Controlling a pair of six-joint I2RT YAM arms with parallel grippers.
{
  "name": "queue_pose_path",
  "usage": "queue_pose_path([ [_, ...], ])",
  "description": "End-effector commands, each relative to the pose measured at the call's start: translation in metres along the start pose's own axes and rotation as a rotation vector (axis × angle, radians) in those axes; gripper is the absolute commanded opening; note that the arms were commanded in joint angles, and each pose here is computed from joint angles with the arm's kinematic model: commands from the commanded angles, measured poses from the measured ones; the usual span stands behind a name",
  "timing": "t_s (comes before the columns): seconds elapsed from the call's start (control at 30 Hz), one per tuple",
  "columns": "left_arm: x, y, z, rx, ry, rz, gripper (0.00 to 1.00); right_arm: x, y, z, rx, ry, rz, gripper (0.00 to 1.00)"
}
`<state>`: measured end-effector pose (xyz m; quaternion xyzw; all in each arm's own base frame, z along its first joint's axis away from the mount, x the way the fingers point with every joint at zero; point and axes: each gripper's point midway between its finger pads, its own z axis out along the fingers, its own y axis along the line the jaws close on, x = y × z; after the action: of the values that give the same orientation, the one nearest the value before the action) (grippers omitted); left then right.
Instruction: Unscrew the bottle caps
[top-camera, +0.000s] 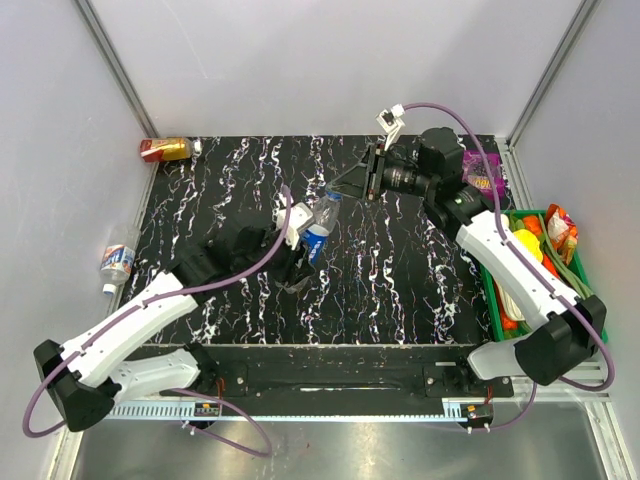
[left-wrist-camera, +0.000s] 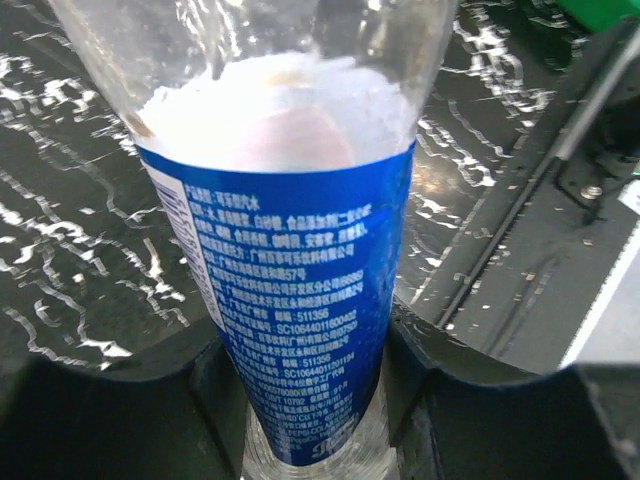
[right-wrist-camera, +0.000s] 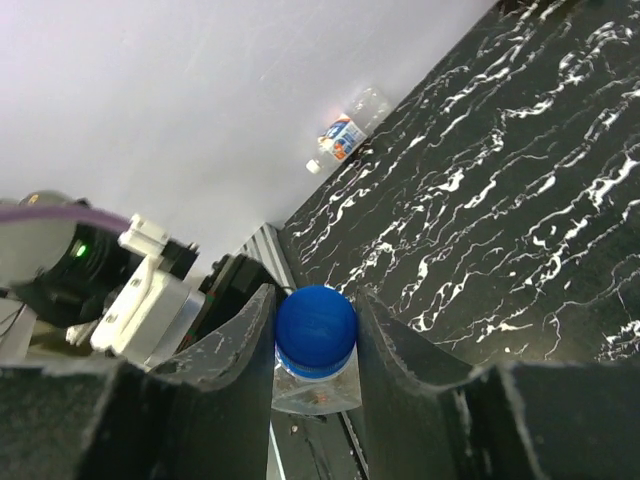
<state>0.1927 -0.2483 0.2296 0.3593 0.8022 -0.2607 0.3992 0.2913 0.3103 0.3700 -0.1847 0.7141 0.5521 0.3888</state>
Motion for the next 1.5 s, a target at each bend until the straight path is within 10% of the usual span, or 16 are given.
queue_pose_path([
  [0.0, -0.034, -0.042, -0.011, 0.308, -0.146, 0.009, 0.0, -0.015, 0.069, -0.021, -0.245, -0.015, -0.201, 0.0],
  [0.57, -0.068, -0.117, -0.084, 0.893, -0.387, 0.119, 0.0, 0.0, 0.118, -0.053, -0.483, 0.001, -0.375, 0.0],
  [0.9, -0.07, -0.116, -0.078, 0.914, -0.361, 0.092, 0.0, -0.008, 0.118, -0.052, -0.438, -0.023, -0.34, 0.02],
  [1.17, -0.057, -0.103, -0.058, 0.828, -0.301, 0.063, 0.0, -0.025, 0.13, -0.063, -0.38, -0.106, -0.36, 1.0],
  [1.47, -0.051, -0.096, -0.044, 0.799, -0.258, 0.043, 0.0, -0.061, 0.122, -0.078, -0.16, -0.288, -0.348, 1.0],
])
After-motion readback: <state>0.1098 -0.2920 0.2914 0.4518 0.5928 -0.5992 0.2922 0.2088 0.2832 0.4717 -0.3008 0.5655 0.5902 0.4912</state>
